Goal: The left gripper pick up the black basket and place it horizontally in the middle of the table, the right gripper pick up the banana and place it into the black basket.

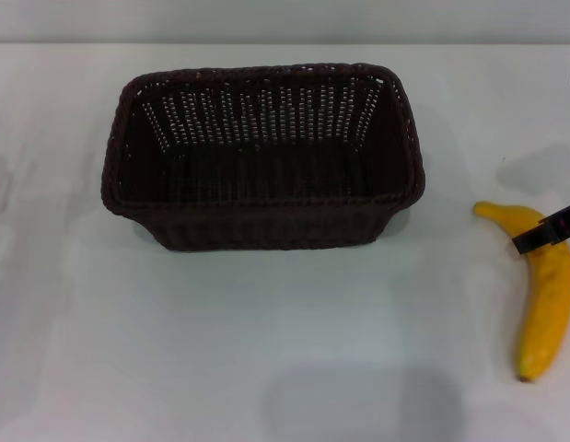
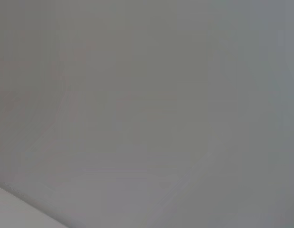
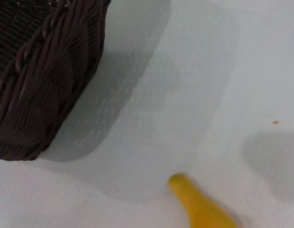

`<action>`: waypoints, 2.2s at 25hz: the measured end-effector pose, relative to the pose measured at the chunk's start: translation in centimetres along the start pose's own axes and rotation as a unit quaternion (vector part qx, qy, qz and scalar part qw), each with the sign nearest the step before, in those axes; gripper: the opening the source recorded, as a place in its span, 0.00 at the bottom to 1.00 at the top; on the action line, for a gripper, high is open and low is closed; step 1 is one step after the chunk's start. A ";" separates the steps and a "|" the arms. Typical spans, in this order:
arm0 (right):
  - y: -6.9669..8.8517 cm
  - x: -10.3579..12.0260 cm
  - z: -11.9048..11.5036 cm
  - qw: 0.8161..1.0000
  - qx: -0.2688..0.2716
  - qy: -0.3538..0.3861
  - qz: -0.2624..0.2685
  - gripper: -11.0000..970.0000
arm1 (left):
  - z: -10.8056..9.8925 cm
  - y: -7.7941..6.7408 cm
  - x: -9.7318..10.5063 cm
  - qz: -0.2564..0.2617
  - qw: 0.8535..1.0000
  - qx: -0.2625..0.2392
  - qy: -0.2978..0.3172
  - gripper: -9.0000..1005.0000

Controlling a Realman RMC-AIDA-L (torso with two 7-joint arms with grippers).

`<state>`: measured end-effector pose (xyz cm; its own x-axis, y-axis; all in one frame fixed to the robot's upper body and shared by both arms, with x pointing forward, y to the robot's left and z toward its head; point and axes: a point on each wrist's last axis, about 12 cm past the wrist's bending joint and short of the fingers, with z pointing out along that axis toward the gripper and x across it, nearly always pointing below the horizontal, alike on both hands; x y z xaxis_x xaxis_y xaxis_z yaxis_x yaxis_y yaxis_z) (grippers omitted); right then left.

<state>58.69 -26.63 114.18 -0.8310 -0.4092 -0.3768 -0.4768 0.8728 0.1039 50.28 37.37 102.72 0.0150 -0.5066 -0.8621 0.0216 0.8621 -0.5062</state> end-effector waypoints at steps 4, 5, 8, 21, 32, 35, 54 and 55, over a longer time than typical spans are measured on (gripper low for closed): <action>0.0 0.1 0.0 1.000 -0.001 0.002 -0.001 0.56 | 0.0 -0.1 0.0 -0.001 1.000 0.003 -0.002 0.62; -0.1 0.1 0.0 1.000 -0.002 0.001 0.000 0.55 | 0.0 -0.1 0.0 -0.001 1.000 0.003 -0.002 0.62; -0.2 0.2 -0.2 1.000 -0.003 -0.001 0.000 0.52 | 0.1 -0.1 0.0 -0.001 1.000 0.004 -0.002 0.62; -0.7 -3.0 -5.0 0.995 -0.044 -0.086 -0.038 0.50 | 0.1 -0.2 -0.1 -0.002 1.000 0.007 -0.004 0.62; 4.6 -12.8 -8.9 0.954 -0.060 -0.243 -0.166 0.50 | 0.5 -0.9 -0.2 -0.004 1.000 0.026 -0.013 0.62; 6.5 -14.6 -8.2 0.939 -0.089 -0.253 -0.218 0.50 | 0.6 -1.1 0.0 -0.008 1.000 0.028 -0.010 0.62; 11.1 -16.5 -4.3 0.898 -0.066 -0.284 -0.329 0.70 | 0.3 -1.1 0.1 -0.011 0.999 0.030 -0.013 0.62; 10.1 -16.0 -5.0 0.898 -0.068 -0.307 -0.307 0.74 | 0.3 -1.1 0.0 -0.011 0.999 0.029 -0.014 0.62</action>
<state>65.74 -12.55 125.90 -0.1043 -0.5428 -0.8334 -0.8564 0.4751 -0.2022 50.59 36.43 103.23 0.0408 -0.5260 -0.8495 0.0804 0.8492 -0.5219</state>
